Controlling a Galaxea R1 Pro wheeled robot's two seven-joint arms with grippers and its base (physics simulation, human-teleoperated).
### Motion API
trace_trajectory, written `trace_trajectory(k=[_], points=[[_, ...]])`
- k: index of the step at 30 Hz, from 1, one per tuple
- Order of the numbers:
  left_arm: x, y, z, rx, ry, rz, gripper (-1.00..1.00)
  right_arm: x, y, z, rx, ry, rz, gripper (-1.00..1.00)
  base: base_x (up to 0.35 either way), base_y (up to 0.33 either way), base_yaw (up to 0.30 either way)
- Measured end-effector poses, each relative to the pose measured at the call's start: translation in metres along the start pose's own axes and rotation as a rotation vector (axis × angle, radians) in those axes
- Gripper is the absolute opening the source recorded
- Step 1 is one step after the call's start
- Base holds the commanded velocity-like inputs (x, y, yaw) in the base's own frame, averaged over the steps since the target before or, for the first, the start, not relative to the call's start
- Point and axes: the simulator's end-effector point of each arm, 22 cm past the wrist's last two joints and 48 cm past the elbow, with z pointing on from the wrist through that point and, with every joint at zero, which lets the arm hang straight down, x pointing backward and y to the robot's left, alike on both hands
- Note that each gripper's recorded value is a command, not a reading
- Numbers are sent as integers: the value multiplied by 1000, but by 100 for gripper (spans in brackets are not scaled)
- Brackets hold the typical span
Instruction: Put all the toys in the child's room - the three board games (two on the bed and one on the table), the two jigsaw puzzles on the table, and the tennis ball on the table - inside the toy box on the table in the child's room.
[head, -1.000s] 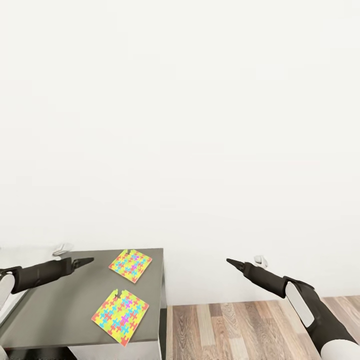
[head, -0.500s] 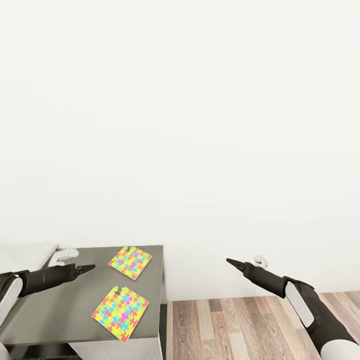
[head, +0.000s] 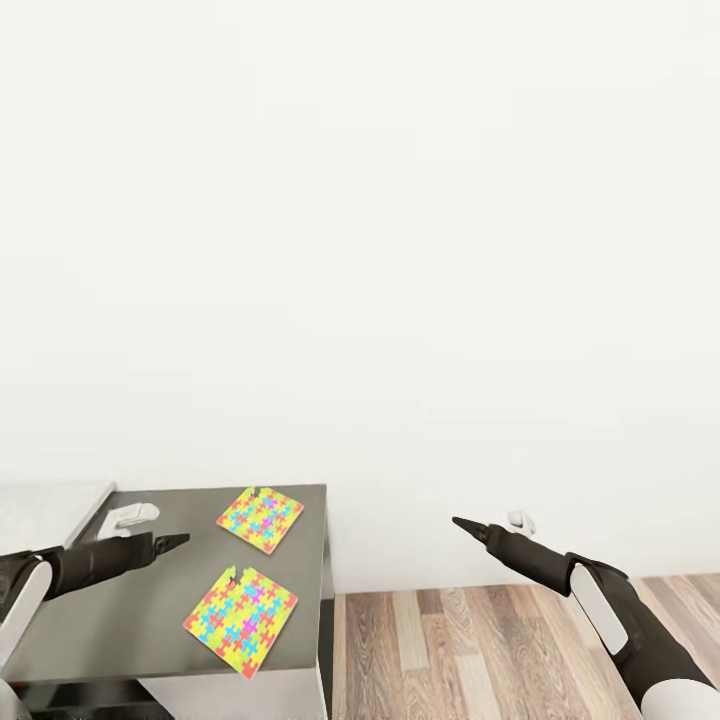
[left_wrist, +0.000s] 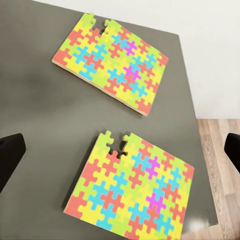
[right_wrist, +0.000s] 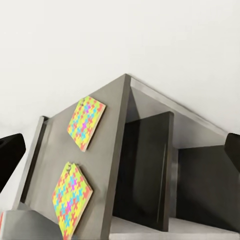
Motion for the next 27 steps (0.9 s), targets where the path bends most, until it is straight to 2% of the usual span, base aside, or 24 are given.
trace_trajectory(k=[9,20,27], points=[[6,3,7,-15,11,-7,100,5,-6,2,7,9,9,100,0,0,0],[18,-5,20,4,28,-26,100,11,-14,5,16,20,20,100,0,0,0],[11,-4,25,2,-13,3,100,15,-18,6,21,27,28,100,0,0,0]])
